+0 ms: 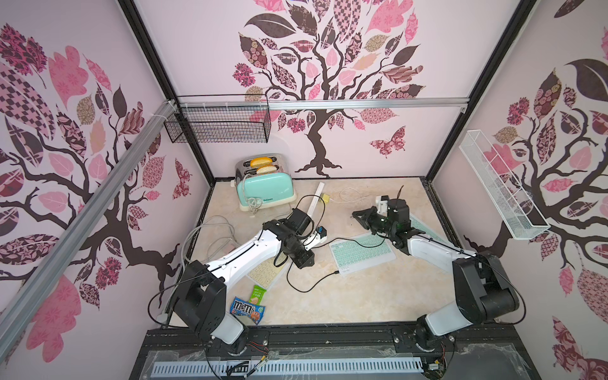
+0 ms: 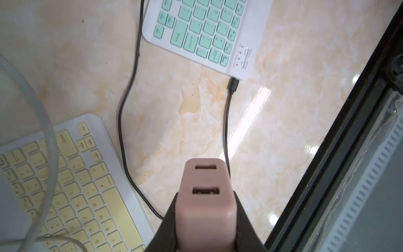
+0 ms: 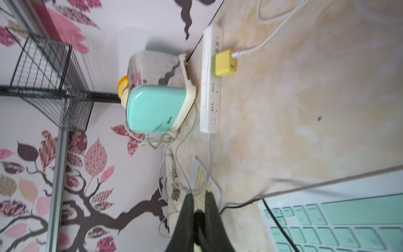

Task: Unplug the wireless keyboard
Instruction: Remove the power cord from the plug, then place the power cord at the center of the board.

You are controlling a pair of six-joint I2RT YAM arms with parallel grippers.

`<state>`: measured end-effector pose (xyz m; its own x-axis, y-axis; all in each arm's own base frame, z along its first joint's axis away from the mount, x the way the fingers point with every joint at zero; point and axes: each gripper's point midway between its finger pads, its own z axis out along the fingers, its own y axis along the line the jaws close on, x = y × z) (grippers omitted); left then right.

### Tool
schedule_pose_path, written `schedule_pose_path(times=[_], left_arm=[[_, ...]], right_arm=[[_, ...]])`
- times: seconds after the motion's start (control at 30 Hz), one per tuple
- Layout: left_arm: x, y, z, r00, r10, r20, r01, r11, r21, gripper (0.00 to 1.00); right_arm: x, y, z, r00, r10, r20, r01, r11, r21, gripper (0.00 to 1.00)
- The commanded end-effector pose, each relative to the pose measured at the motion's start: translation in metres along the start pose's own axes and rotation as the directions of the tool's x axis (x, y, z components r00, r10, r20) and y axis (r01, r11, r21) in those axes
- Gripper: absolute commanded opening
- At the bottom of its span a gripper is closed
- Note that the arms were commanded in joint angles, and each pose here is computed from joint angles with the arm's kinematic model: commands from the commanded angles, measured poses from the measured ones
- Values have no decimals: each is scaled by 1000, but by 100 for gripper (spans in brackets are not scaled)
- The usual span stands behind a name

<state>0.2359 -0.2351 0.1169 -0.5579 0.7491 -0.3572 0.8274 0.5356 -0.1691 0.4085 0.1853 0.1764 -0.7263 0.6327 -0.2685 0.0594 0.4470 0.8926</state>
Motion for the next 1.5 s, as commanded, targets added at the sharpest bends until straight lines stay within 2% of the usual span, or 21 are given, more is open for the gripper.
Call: schedule_pose_path(times=[0.0,0.13,0.2,0.27,0.4,0.5,0.6,0.67,0.73,0.77,0.83,0.93,1.0,1.1,1.2,1.3,1.47], left_arm=[[5,-4,-11,1000,-29,8,29,1000,-9,0],[-6,8,-22,992,-85,90,91,993,-71,0],[-8,16,-24,985,-124,117,135,987,-88,0],[-7,28,-24,977,-170,126,184,977,-110,0],[-1,57,-26,950,-273,154,298,940,-168,0],[0,66,-28,942,-291,166,320,930,-183,0],[-2,69,-30,941,-294,165,323,927,-192,0],[-1,72,-27,941,-300,155,327,923,-201,0],[-2,73,-25,943,-297,149,323,925,-202,0],[-2,75,-24,944,-297,145,322,924,-204,0],[-5,76,-22,945,-293,143,318,926,-205,0],[-10,78,-19,946,-291,144,315,929,-196,0],[-14,78,-17,945,-291,149,316,931,-185,0],[-20,79,-16,943,-295,155,320,931,-176,0],[-26,82,-16,942,-292,165,320,931,-174,0],[-37,86,-15,940,-283,190,316,932,-175,0],[-60,93,-8,936,-272,224,309,939,-153,0]], right_arm=[[-1,16,-6,997,-77,18,77,997,7,0],[15,13,-8,992,-109,-58,109,994,5,0],[35,17,-9,981,-140,-132,141,990,-6,0],[64,23,-8,951,-203,-235,203,979,-22,0],[144,28,-3,828,-325,-457,323,943,-85,0],[203,13,2,714,-370,-595,382,917,-112,0],[247,-11,5,610,-393,-688,445,889,-113,0],[260,-27,6,575,-400,-714,486,869,-95,0],[262,-39,6,567,-385,-728,498,865,-69,0],[261,-43,6,565,-388,-728,513,856,-58,4],[258,-48,6,561,-400,-725,543,839,-43,19],[254,-49,5,545,-423,-724,578,815,-42,35],[249,-46,4,545,-443,-712,595,802,-44,52],[238,-36,2,552,-477,-684,627,778,-36,66],[221,-29,-2,556,-514,-653,678,735,0,74],[205,-18,-8,561,-553,-616,711,703,18,78],[170,0,-20,625,-583,-519,711,700,71,79]])
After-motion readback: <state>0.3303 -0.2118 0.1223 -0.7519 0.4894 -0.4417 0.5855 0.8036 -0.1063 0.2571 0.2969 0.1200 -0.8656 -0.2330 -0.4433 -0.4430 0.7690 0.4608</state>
